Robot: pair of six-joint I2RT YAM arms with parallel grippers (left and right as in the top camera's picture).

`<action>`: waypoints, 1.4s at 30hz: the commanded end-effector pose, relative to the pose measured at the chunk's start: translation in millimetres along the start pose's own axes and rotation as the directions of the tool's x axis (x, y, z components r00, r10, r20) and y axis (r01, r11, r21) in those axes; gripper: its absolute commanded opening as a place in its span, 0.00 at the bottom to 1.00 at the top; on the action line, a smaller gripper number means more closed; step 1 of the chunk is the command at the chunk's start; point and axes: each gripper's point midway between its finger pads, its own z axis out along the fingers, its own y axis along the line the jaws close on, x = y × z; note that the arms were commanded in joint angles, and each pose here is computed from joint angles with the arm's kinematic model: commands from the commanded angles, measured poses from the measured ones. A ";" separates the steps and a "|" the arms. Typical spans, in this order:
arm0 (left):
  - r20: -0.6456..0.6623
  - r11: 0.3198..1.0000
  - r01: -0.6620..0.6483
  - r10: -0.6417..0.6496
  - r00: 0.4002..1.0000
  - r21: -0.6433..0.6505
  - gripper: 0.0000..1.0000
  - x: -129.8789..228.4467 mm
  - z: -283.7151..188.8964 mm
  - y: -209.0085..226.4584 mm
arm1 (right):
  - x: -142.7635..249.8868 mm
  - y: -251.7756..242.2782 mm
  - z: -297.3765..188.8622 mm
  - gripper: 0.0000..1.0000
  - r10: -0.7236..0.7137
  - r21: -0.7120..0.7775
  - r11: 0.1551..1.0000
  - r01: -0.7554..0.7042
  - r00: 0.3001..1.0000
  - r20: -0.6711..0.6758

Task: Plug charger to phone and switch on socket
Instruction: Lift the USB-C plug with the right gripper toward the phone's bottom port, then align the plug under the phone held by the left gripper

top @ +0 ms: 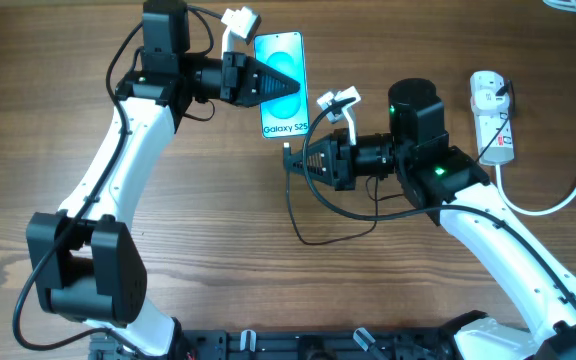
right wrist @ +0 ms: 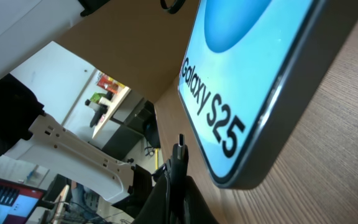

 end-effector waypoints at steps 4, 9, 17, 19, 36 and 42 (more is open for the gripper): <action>-0.015 0.999 -0.039 0.040 0.999 0.029 0.04 1.2 -1.0 -18.5 | 0.7 3.7 1.3 0.04 -0.004 -0.030 1.000 0.003 1.000 -0.011; -0.018 0.999 -0.043 0.043 0.999 0.031 0.04 1.7 0.0 -18.8 | -0.3 3.3 1.2 0.04 -0.008 -0.027 1.000 0.007 1.000 -0.007; -0.017 0.998 -0.057 0.058 0.998 0.031 0.04 1.6 0.0 -18.8 | -2.7 -0.3 -1.3 0.04 0.021 -0.014 1.000 -0.021 1.000 0.003; -0.017 0.998 -0.063 0.063 0.998 0.031 0.04 1.5 0.0 -18.8 | -3.6 3.1 -6.5 0.04 0.016 -0.053 0.998 -0.016 1.000 -0.002; -0.017 0.997 -0.075 0.076 0.997 0.031 0.04 0.9 0.5 -19.4 | 2.9 -0.4 -7.7 0.04 0.046 -0.147 0.988 -0.053 0.998 -0.049; -0.017 0.997 -0.075 0.075 0.997 0.031 0.04 0.9 0.5 -19.3 | 1.1 0.3 -7.8 0.04 0.032 -0.149 0.988 -0.038 0.999 -0.043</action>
